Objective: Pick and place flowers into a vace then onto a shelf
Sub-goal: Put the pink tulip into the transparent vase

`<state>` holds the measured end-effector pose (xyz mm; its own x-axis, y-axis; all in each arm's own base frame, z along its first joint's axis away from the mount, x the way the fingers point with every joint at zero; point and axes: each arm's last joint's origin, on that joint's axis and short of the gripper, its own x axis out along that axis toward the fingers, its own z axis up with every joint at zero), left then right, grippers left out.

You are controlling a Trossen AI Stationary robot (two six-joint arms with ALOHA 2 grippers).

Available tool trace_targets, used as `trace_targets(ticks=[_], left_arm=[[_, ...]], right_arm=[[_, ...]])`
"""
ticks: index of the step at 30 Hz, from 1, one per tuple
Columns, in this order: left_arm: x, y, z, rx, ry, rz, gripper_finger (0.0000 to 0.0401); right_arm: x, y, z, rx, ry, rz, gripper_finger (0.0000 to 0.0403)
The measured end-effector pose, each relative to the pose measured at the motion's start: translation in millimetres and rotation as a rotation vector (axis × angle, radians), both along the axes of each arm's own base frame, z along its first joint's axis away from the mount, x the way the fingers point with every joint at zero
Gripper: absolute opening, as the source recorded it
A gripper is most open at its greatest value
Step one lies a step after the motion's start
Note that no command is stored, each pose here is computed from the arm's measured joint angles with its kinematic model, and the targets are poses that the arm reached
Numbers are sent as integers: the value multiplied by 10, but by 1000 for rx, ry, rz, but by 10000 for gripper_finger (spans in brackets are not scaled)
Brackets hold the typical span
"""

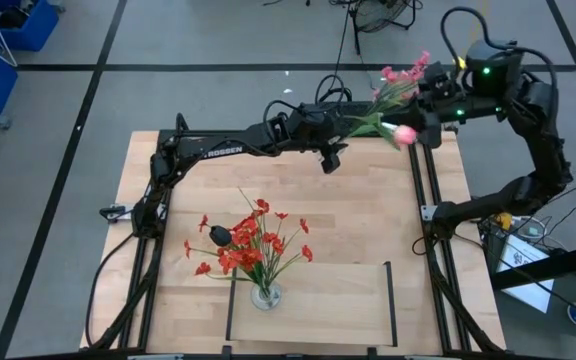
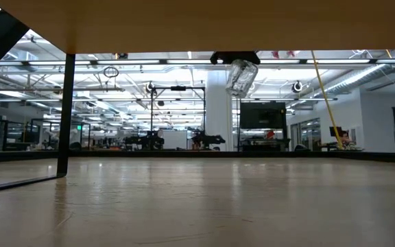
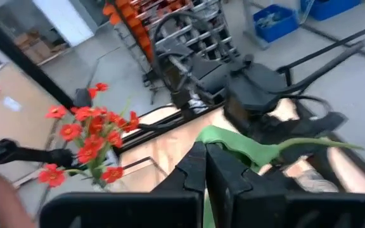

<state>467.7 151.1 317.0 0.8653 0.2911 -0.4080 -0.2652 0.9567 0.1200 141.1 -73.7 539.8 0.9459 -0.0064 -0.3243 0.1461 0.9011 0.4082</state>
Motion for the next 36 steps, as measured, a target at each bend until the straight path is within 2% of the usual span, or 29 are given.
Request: trace_targets(ticks=[7,19,24,32,36], left_arm=[[0,12,9,15,-5,39,150],[-15,55,6,29,2,55,150],[-17,56,5,32,5,57,150],[-25,57,-11,27,22,72,154],[-23,53,-10,22,19,64,150]], right_arm=[[104,-27,-13,13,-4,37,0],[-12,59,97,45,-93,45,0],[-33,70,84,72,-77,29,0],[-53,60,90,18,-74,-34,0],[-46,70,87,58,-77,5,0]])
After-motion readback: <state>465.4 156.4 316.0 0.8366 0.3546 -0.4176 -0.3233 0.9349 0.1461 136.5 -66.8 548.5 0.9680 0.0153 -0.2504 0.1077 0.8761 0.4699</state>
